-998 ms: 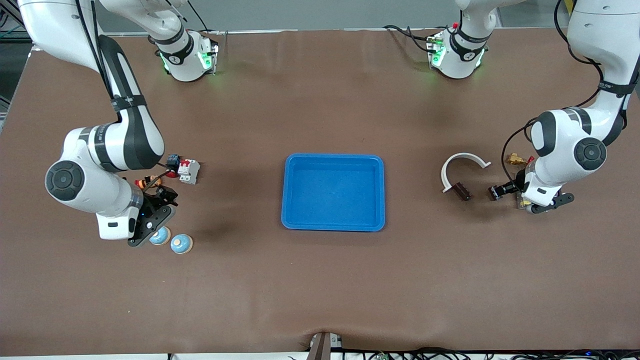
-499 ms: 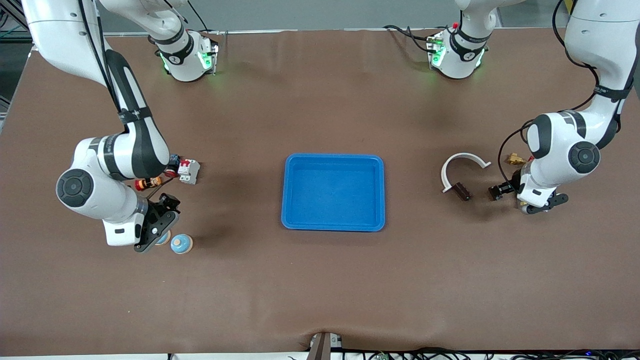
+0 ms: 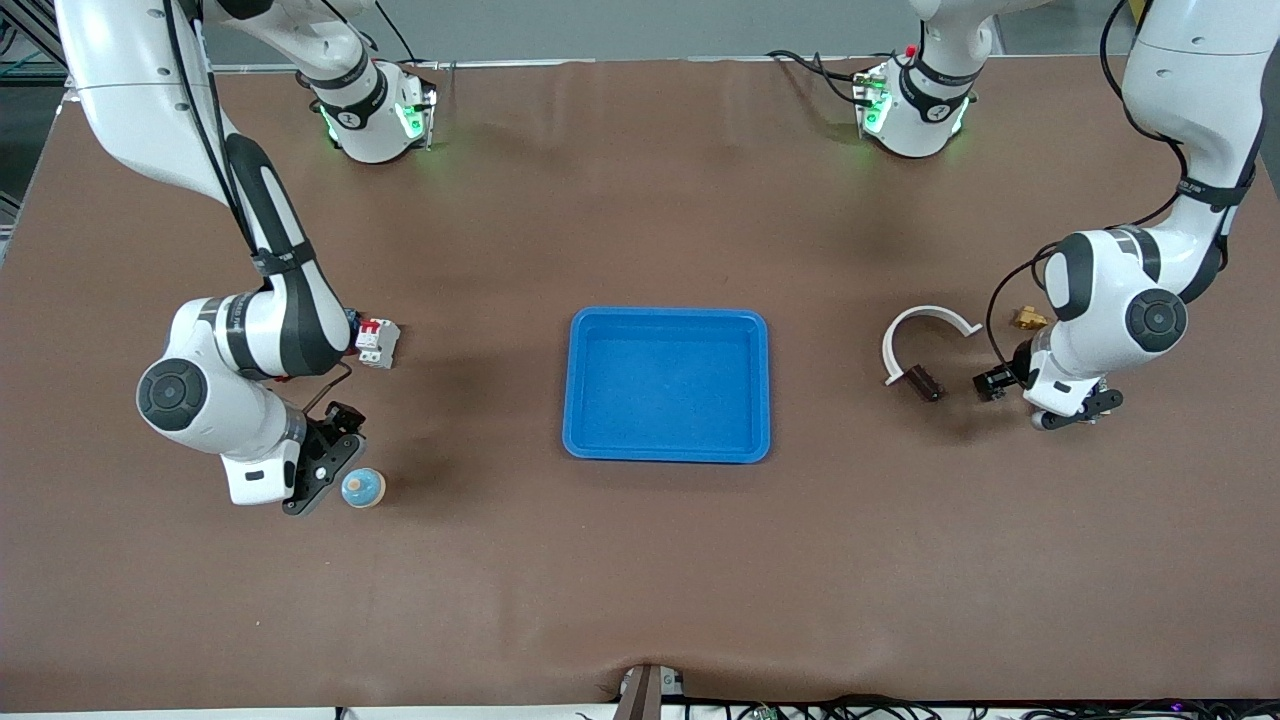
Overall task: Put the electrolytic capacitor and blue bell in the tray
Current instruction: 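Close the right gripper on the bell while the left gripper grasps the capacitor, then carry the brown capacitor into the tray and open the left gripper, then lift the bell with the right gripper while the left gripper reaches the capacitor, then lower the bell into the tray while the left gripper grasps the capacitor, then release the bell with the right gripper while the left gripper carries the capacitor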
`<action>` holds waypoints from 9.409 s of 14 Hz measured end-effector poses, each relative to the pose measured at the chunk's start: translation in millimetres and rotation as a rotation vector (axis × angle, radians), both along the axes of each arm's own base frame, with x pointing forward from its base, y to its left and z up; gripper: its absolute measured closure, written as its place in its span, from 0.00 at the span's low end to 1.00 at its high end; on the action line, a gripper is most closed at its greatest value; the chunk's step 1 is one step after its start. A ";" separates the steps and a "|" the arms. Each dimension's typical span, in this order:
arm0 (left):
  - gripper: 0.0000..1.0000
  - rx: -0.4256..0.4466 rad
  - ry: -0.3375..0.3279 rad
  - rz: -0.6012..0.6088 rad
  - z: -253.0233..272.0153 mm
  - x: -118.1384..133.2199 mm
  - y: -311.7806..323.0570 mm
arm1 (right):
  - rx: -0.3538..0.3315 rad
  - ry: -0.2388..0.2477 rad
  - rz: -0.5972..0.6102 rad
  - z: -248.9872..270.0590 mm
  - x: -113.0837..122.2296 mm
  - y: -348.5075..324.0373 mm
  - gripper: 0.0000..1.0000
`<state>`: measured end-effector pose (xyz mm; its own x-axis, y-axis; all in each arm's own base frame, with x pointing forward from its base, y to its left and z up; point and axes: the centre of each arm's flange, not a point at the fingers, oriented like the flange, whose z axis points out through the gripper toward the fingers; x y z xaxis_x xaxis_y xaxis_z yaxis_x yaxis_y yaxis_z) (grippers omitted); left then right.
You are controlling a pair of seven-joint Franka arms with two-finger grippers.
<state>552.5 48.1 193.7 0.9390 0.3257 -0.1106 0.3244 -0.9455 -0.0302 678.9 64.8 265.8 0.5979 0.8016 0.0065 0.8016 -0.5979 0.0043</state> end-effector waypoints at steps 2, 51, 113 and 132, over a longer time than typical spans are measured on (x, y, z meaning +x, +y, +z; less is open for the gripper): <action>0.37 -0.005 0.006 -0.003 -4.1 -0.1 -3.8 | -0.001 -0.007 0.009 -7.9 2.9 -3.6 0.00; 0.66 0.022 0.070 0.272 9.2 -40.0 -428.6 | -0.007 -0.036 0.206 -82.9 20.6 2.1 0.00; 0.67 -0.012 -0.021 0.196 -11.5 -10.8 -101.9 | 0.033 0.084 -0.777 -21.0 -160.8 399.8 0.34; 0.67 -0.025 -0.077 0.134 114.2 23.0 -300.9 | 0.059 0.048 -0.770 -70.7 -184.8 396.4 0.34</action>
